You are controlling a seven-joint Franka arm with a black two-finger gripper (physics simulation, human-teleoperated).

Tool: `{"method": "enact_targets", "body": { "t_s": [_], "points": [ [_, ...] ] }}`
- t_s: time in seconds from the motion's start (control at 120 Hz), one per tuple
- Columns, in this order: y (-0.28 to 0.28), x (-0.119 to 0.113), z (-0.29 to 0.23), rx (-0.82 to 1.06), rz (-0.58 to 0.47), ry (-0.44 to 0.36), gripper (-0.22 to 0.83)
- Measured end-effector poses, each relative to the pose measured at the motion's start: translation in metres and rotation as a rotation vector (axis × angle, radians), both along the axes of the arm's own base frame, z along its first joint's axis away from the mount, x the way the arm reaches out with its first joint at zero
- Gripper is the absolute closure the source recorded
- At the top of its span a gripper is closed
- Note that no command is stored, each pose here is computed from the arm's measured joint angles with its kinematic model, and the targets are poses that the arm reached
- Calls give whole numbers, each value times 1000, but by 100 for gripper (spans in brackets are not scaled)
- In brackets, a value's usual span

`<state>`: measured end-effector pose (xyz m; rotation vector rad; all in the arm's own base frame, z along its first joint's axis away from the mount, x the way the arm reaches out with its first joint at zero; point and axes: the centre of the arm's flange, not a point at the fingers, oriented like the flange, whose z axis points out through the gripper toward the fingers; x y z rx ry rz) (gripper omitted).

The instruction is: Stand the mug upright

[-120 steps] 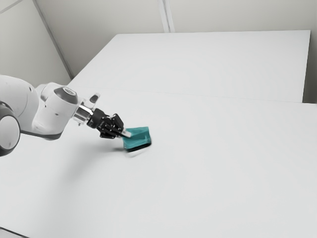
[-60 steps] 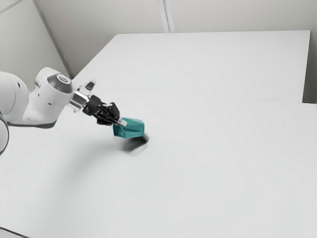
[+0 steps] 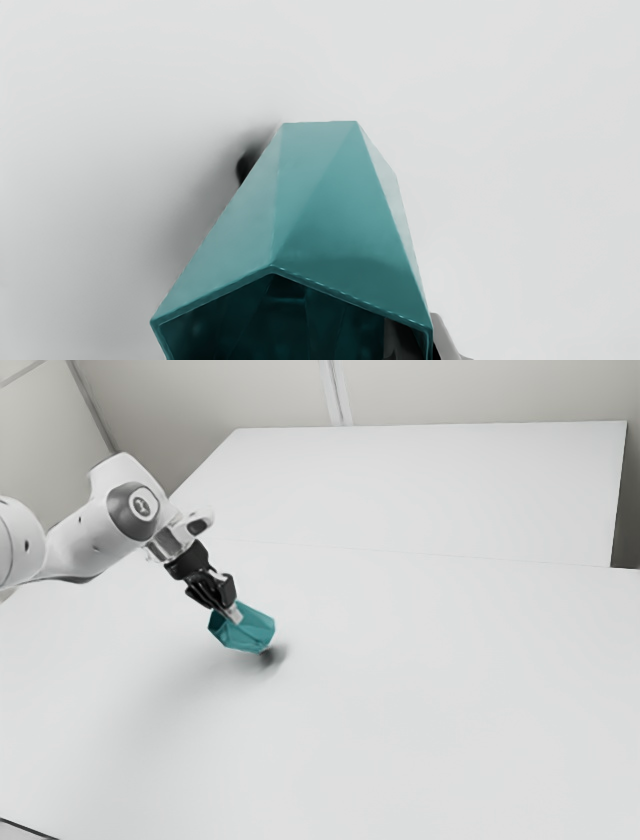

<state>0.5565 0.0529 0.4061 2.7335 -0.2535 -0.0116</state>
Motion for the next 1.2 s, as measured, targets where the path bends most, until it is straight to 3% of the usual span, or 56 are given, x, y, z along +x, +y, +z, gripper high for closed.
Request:
{"method": "enact_targets", "body": {
  "t_s": [0.667,1.2],
  "points": [
    [-49,-41,9,338,-215,241,79],
    [-75,-42,-40,497,-269,405,79]
  ]
}}
